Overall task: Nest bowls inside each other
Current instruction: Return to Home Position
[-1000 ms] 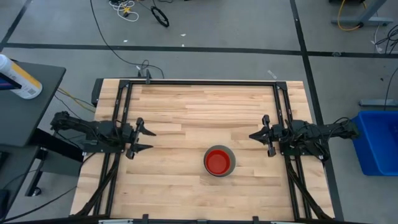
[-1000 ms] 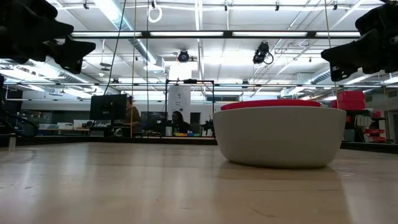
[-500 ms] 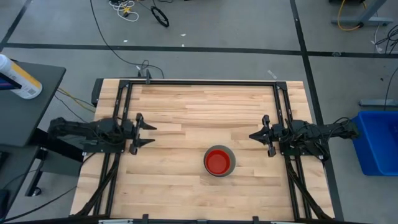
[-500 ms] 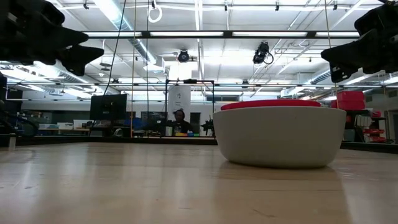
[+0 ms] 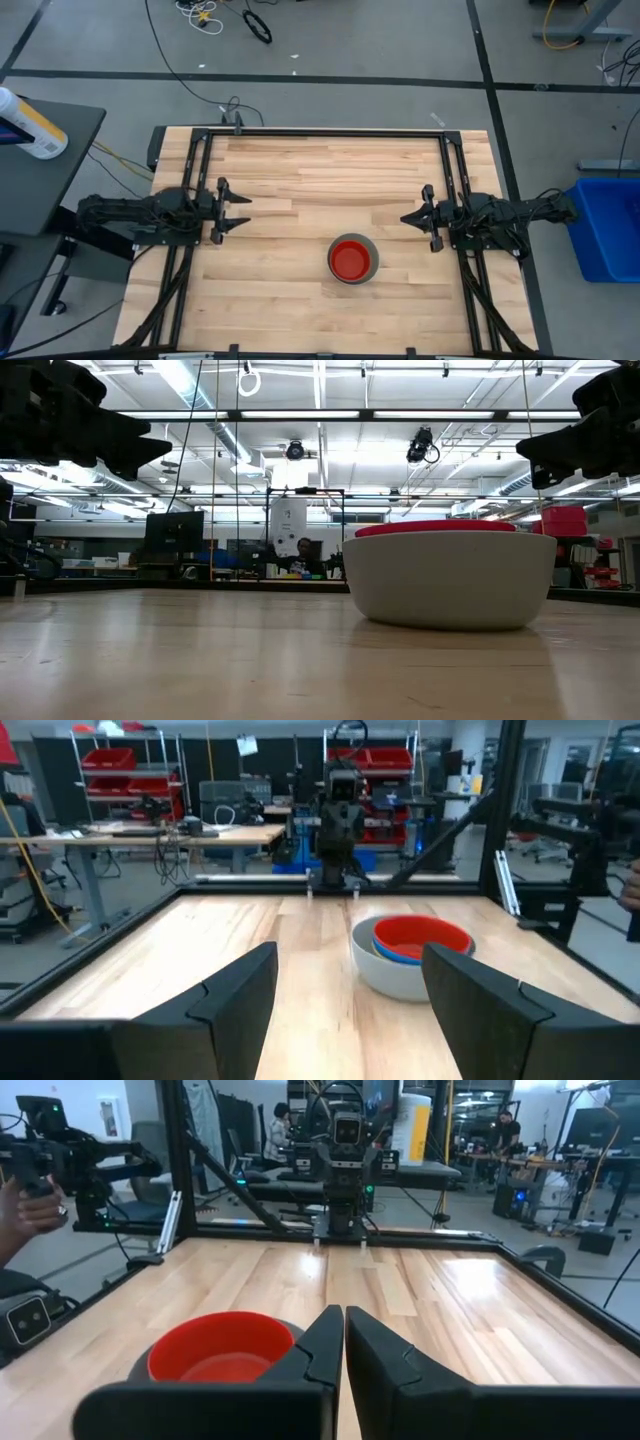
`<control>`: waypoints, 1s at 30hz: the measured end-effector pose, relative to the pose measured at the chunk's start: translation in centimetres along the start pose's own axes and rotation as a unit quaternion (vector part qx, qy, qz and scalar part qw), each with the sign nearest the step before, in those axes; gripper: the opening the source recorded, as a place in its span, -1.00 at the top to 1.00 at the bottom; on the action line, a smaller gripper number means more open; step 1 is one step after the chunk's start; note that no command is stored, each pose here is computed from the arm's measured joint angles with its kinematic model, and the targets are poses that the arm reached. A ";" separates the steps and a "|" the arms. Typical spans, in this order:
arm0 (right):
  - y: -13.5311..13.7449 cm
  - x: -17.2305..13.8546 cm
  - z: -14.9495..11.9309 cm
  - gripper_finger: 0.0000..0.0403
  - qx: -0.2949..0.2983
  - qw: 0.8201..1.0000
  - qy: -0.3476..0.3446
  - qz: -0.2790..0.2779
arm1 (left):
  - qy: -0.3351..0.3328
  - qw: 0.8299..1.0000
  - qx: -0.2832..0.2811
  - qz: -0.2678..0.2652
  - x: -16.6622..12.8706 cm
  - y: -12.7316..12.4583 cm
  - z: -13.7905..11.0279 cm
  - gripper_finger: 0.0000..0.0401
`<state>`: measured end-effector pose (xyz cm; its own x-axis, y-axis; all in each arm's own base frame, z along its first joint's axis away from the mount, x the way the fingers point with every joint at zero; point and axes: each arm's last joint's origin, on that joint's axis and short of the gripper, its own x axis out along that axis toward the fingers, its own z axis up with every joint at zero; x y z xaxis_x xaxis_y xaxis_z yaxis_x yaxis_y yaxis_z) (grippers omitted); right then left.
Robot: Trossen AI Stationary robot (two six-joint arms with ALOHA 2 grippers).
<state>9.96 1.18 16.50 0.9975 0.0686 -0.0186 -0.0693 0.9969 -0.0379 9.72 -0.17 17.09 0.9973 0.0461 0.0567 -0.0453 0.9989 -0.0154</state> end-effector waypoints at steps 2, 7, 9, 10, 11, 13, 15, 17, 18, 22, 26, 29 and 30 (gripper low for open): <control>0.0 0.0 0.0 0.88 -0.001 1.000 0.000 0.000 | 0.006 1.000 -0.001 -0.003 0.0 0.0 -0.1 -0.28; 0.0 0.0 0.0 0.87 -0.001 1.000 0.000 0.000 | 0.012 1.000 0.000 -0.014 0.1 -0.1 -0.2 -0.28; 0.0 0.0 0.0 0.88 -0.001 1.000 0.000 0.000 | 0.012 1.000 0.009 -0.014 0.1 -0.1 -0.2 -0.28; 0.0 0.0 0.0 0.88 -0.001 1.000 0.000 0.000 | 0.010 1.000 0.011 -0.014 0.1 -0.1 -0.2 -0.28; 0.0 0.0 0.0 0.88 -0.001 1.000 0.000 0.000 | 0.010 1.000 0.014 -0.014 0.1 -0.1 -0.2 -0.28; 0.0 0.0 0.0 0.88 -0.001 1.000 0.000 0.000 | 0.010 1.000 0.022 -0.014 0.1 -0.1 -0.2 -0.28; 0.0 0.0 0.0 0.87 -0.001 1.000 0.000 0.000 | 0.010 0.999 0.031 -0.014 0.1 -0.1 -0.2 -0.28; 0.0 0.0 0.0 0.88 -0.001 1.000 0.000 0.000 | 0.009 0.999 0.040 -0.014 0.1 -0.1 -0.2 -0.28; 0.0 0.0 0.0 0.88 -0.001 1.000 0.000 0.000 | 0.008 0.999 0.047 -0.014 0.1 -0.1 -0.2 -0.28; 0.0 0.0 0.0 0.87 -0.001 1.000 0.000 0.000 | 0.008 0.998 0.066 -0.014 0.1 -0.1 -0.2 -0.28; 0.0 0.0 0.0 0.88 -0.001 1.000 0.000 0.000 | 0.007 0.996 0.083 -0.014 0.1 -0.1 -0.1 -0.28; 0.0 0.0 0.0 0.88 -0.001 1.000 0.000 0.000 | 0.007 0.996 0.089 -0.014 0.1 -0.1 -0.2 -0.28; 0.0 0.0 0.0 0.87 -0.001 1.000 0.000 0.000 | 0.007 0.996 0.091 -0.014 0.1 -0.1 -0.2 -0.28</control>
<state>9.96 1.18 16.50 0.9974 0.0690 -0.0185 -0.0697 0.9968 -0.0396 9.82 -0.25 16.94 0.9990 0.0187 0.0405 -0.0253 0.9854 0.1681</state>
